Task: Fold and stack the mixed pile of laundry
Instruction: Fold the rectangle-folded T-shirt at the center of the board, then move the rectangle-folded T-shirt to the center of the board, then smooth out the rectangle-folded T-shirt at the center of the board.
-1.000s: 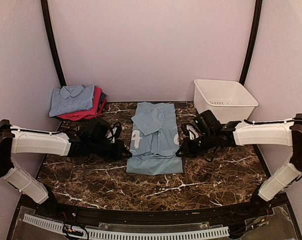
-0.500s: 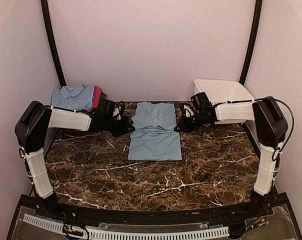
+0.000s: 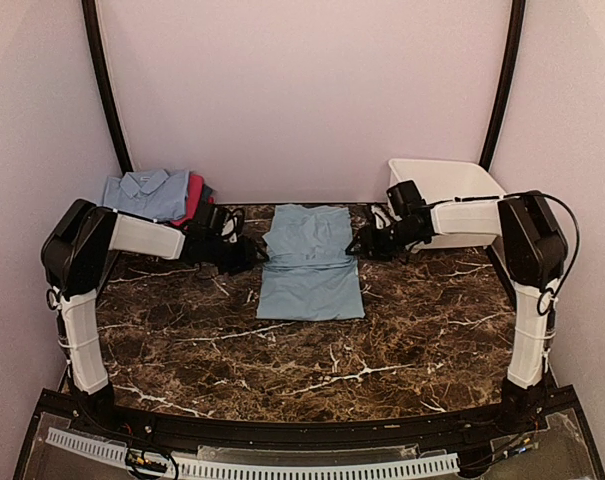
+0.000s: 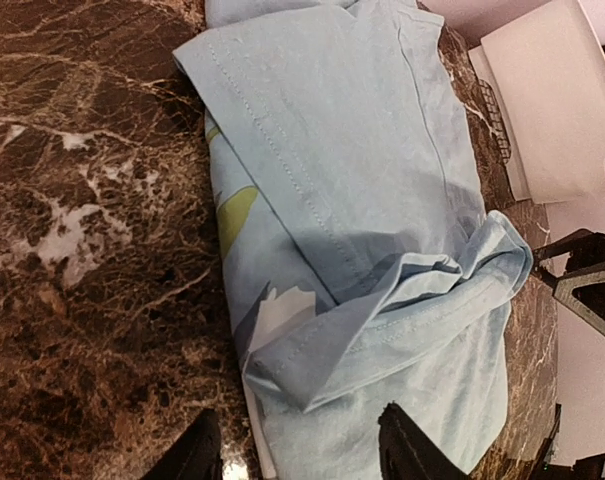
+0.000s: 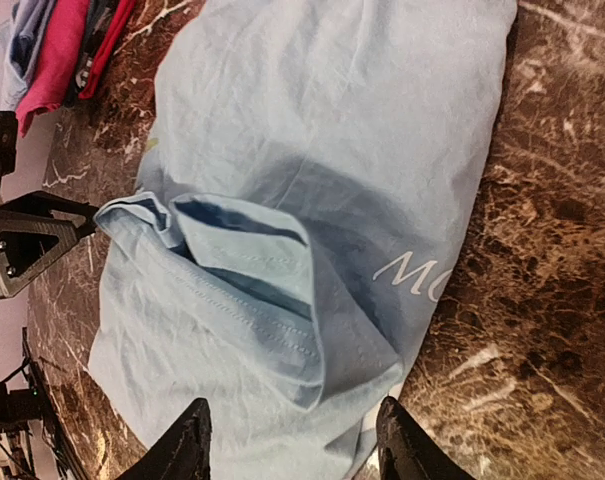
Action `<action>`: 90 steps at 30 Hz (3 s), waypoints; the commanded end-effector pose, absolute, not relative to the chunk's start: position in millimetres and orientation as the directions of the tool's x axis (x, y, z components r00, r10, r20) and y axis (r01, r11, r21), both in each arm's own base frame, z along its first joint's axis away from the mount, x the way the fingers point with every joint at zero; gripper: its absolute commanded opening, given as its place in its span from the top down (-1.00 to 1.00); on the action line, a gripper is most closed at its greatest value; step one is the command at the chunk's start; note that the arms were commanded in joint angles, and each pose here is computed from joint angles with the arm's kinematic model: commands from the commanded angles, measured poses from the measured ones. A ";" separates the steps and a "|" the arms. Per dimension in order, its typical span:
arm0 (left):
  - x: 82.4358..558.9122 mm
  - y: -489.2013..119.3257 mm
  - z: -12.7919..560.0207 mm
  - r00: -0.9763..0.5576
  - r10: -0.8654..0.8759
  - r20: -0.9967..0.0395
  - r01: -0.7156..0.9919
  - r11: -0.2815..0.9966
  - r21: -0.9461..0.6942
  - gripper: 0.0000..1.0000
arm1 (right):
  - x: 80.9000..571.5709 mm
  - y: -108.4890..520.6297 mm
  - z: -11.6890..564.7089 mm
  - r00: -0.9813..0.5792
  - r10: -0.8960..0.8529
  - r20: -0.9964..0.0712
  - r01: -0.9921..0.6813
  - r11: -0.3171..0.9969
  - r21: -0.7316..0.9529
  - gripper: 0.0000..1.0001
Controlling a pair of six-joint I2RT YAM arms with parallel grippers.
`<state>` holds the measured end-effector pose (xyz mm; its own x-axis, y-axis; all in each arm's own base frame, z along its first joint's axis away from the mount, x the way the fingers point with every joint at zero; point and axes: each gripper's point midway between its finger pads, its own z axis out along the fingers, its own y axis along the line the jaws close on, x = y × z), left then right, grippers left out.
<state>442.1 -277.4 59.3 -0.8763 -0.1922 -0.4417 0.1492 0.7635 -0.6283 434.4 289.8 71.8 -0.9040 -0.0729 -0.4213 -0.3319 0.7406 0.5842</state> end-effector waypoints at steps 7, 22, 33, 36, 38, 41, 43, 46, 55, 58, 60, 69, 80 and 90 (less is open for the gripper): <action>384.7 -282.5 129.9 -0.837 -0.077 -0.541 0.325 0.725 -0.607 0.00 | 375.1 278.5 137.1 -0.875 -0.075 -0.479 -0.406 0.653 0.639 0.03; 317.6 -333.4 39.2 -0.921 0.094 -0.378 0.329 0.706 -0.627 0.49 | 305.4 317.9 27.0 -0.934 -0.198 -0.296 -0.349 0.672 0.653 0.55; 223.2 -323.5 13.2 -0.962 0.108 -0.251 0.251 0.713 -0.655 0.56 | 217.2 298.9 12.7 -0.955 -0.227 -0.190 -0.295 0.696 0.654 0.61; 191.6 -328.5 18.3 -0.964 0.132 -0.230 0.256 0.696 -0.671 0.56 | 184.9 297.5 23.4 -0.956 -0.238 -0.170 -0.290 0.685 0.668 0.60; 176.8 -327.2 27.0 -0.965 0.135 -0.223 0.254 0.684 -0.684 0.55 | 168.6 296.0 33.8 -0.955 -0.246 -0.164 -0.290 0.675 0.678 0.59; 177.8 -318.0 57.0 -0.953 0.103 -0.284 0.275 0.683 -0.677 0.40 | 162.9 290.7 56.8 -0.946 -0.255 -0.198 -0.321 0.671 0.669 0.54; 196.5 -309.4 82.9 -0.931 0.068 -0.360 0.299 0.708 -0.640 0.30 | 174.9 290.4 75.7 -0.932 -0.245 -0.266 -0.361 0.681 0.638 0.47; 246.7 -283.3 115.0 -0.912 -0.059 -0.405 0.230 0.744 -0.627 0.21 | 200.5 297.1 93.9 -0.902 -0.253 -0.350 -0.422 0.691 0.587 0.45; 368.5 -228.6 117.0 -0.863 -0.286 -0.418 0.043 0.781 -0.623 0.17 | 249.2 325.4 107.2 -0.874 -0.256 -0.413 -0.467 0.675 0.571 0.48; 392.4 -233.7 101.6 -0.869 -0.283 -0.405 0.041 0.776 -0.629 0.18 | 255.2 324.0 109.0 -0.875 -0.247 -0.416 -0.463 0.674 0.575 0.48; 404.5 -239.4 93.2 -0.872 -0.278 -0.404 0.051 0.768 -0.639 0.26 | 256.3 320.9 108.1 -0.878 -0.242 -0.412 -0.457 0.675 0.578 0.47; 423.7 -252.9 58.0 -0.878 -0.284 -0.386 0.061 0.733 -0.677 0.33 | 252.5 309.9 99.3 -0.895 -0.224 -0.385 -0.426 0.685 0.591 0.48; 432.4 -256.4 30.4 -0.879 -0.321 -0.352 0.045 0.680 -0.732 0.32 | 252.4 306.5 101.5 -0.897 -0.222 -0.381 -0.421 0.689 0.590 0.47; 438.0 -265.2 42.4 -0.865 -0.330 -0.377 0.105 0.617 -0.780 0.81 | 250.3 304.8 96.8 -0.900 -0.228 -0.371 -0.418 0.692 0.589 0.47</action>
